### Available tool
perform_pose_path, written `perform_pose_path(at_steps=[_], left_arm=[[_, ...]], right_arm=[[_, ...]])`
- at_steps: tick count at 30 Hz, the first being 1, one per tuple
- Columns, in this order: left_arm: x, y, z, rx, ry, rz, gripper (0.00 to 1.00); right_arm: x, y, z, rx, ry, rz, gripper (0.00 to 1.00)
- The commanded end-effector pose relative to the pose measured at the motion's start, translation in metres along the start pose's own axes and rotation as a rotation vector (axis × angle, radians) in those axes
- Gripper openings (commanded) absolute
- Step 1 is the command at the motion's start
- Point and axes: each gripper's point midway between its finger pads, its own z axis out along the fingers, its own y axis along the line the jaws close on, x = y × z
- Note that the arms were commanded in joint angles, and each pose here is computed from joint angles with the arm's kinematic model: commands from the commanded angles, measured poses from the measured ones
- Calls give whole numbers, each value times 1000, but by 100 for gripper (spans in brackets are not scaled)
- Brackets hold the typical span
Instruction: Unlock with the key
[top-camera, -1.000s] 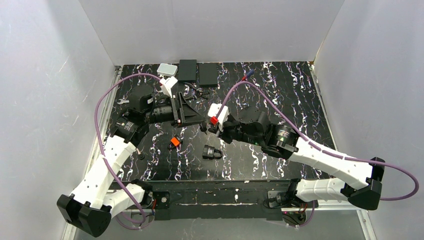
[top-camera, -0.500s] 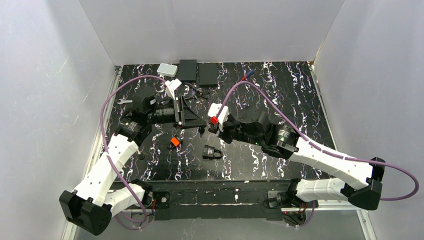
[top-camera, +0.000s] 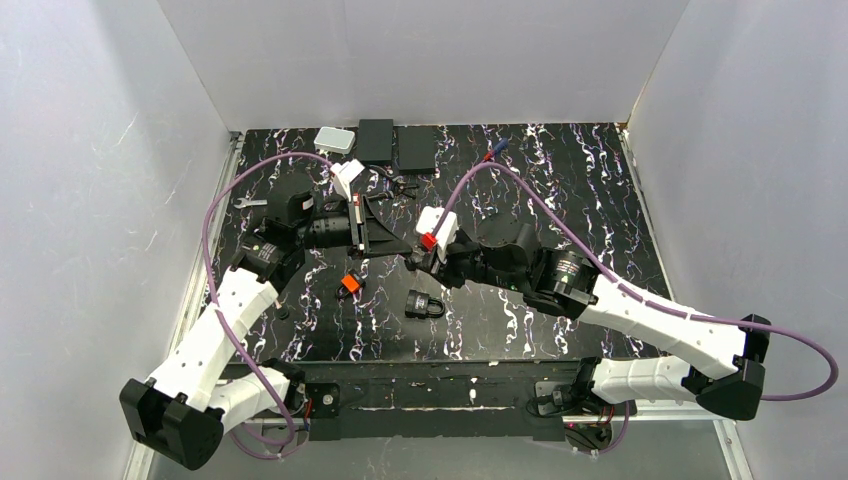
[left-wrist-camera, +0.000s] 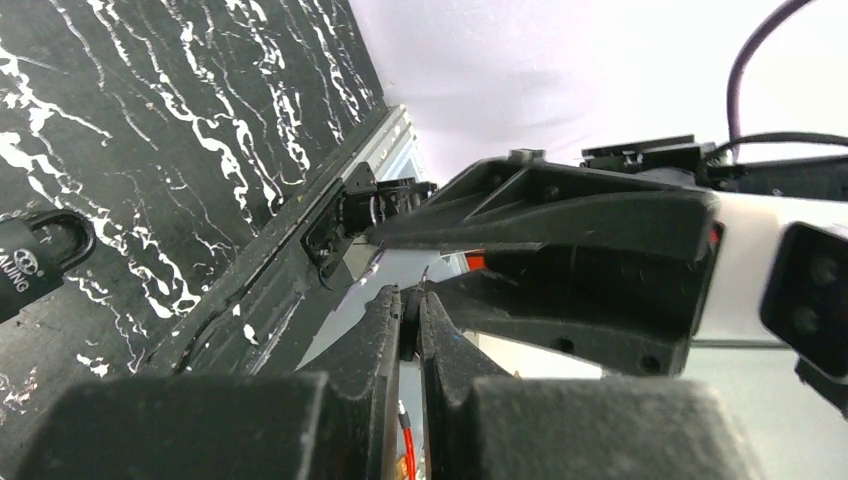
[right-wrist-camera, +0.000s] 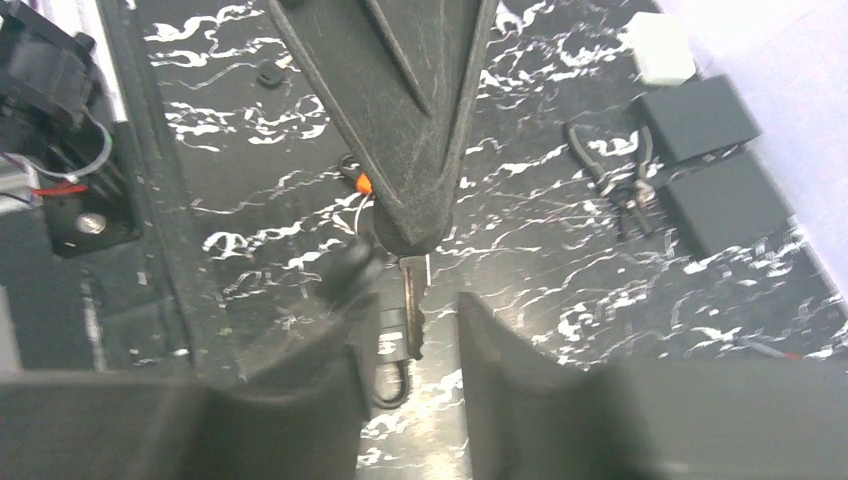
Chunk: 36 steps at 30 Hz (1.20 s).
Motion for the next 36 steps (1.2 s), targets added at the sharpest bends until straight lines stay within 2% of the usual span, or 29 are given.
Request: perform_pose_path(at_steps=[1, 3, 9, 14, 18, 22, 24, 26, 31, 34, 36], left_arm=[[-3, 12, -9, -106, -56, 14, 0], [-7, 14, -18, -159, -98, 29, 0], [-13, 20, -52, -309, -218, 104, 0], [-7, 23, -79, -391, -327, 199, 0], [-2, 21, -109, -430, -502, 298, 0], [5, 19, -141, -429, -705, 388, 0], [14, 21, -153, -432, -771, 401, 0], [23, 25, -162, -449, -797, 391, 0], [45, 25, -169, -455, -759, 366, 0], [53, 23, -175, -454, -766, 348, 0], [57, 23, -181, -477, -774, 314, 0]], right_arm=[[-39, -16, -13, 81, -118, 49, 54], [-38, -21, -15, 117, -121, 86, 63], [-26, -41, -17, 263, -54, 231, 80], [-15, -35, 7, 265, 41, 363, 80], [-7, -26, 29, 243, 99, 444, 81], [1, -5, 59, 148, 165, 480, 82], [11, 4, 75, 110, 221, 490, 81], [23, 16, 93, 53, 274, 482, 82], [47, 51, 137, -155, 352, 391, 89], [66, 53, 159, -222, 345, 206, 92], [80, 61, 170, -329, 327, 31, 94]])
